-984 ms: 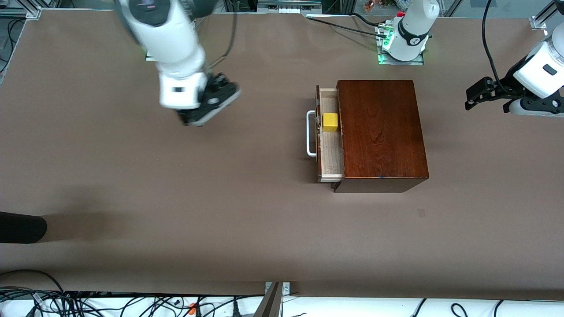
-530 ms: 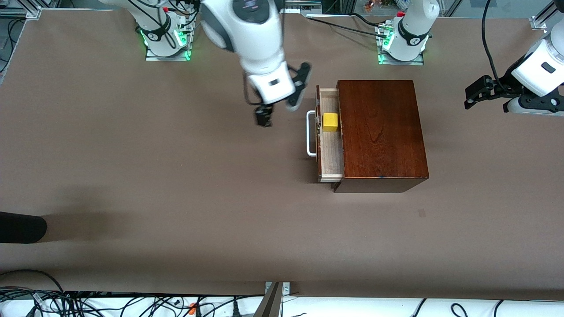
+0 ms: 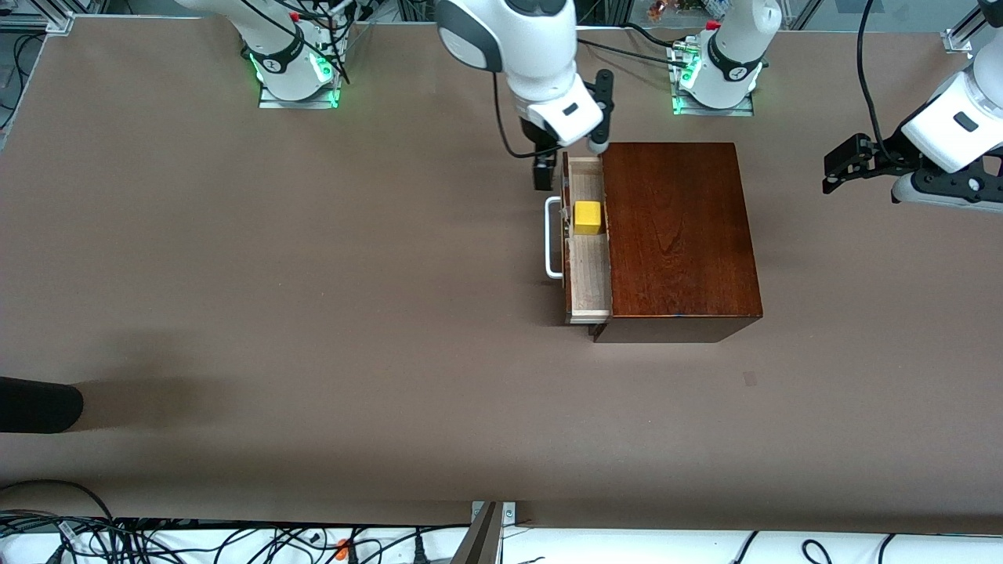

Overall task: Open drawer, take yellow block, close drawer
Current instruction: 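Move the right gripper over the yellow cube in the open drawer, then lower the right gripper and grasp the yellow cube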

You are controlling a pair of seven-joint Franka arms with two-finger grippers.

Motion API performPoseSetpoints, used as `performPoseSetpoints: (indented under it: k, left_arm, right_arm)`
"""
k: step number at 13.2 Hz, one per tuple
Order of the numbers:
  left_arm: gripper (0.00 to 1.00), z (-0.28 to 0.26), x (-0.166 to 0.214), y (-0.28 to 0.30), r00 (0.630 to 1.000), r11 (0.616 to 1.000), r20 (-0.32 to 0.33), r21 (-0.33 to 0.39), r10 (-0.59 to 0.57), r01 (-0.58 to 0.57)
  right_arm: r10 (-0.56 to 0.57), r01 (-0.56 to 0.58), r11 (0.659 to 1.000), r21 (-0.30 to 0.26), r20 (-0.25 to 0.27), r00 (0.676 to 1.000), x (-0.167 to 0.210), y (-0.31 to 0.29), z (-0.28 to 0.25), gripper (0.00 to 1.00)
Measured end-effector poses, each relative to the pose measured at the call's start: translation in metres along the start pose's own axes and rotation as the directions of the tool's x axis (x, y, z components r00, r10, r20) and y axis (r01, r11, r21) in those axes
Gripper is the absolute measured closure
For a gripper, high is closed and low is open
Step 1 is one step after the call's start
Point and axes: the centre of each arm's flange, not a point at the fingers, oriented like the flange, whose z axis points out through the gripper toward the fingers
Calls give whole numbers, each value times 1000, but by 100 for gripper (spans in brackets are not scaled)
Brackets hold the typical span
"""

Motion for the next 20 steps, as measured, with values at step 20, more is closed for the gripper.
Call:
performPoseSetpoints:
  k: [20]
  left_arm:
    - [0, 8, 11, 9, 1000, 1000, 11, -1, 19, -19]
  right_arm:
    - [-38, 38, 999, -1, -29, 999, 32, 23, 105, 0]
